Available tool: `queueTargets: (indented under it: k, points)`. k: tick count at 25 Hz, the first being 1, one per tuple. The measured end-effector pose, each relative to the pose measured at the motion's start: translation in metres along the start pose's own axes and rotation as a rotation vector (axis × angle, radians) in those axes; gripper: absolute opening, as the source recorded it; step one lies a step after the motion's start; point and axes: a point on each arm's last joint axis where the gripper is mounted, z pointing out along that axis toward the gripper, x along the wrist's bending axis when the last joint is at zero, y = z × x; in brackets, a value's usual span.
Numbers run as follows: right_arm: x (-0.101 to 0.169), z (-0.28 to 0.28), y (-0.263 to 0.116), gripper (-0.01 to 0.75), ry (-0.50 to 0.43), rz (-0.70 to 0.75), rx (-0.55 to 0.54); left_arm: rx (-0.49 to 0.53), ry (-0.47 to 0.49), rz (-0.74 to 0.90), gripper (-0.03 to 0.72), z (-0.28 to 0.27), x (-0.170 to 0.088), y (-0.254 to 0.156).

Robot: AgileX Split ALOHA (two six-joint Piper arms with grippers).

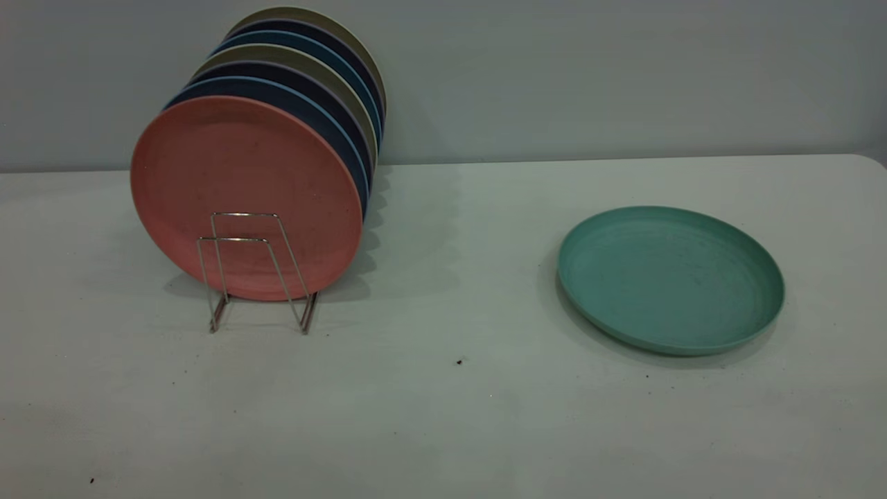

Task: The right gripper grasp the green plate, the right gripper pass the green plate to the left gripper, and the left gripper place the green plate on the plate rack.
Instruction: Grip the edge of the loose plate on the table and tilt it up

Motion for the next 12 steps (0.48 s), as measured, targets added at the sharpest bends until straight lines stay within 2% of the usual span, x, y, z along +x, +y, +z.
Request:
queueTargets:
  k: [12]
  points:
    - [0.0001, 0.0, 0.0001, 0.43, 0.001, 0.01, -0.001, 0.0, 0.0, 0.0, 0.435, 0.0, 0.0, 0.0]
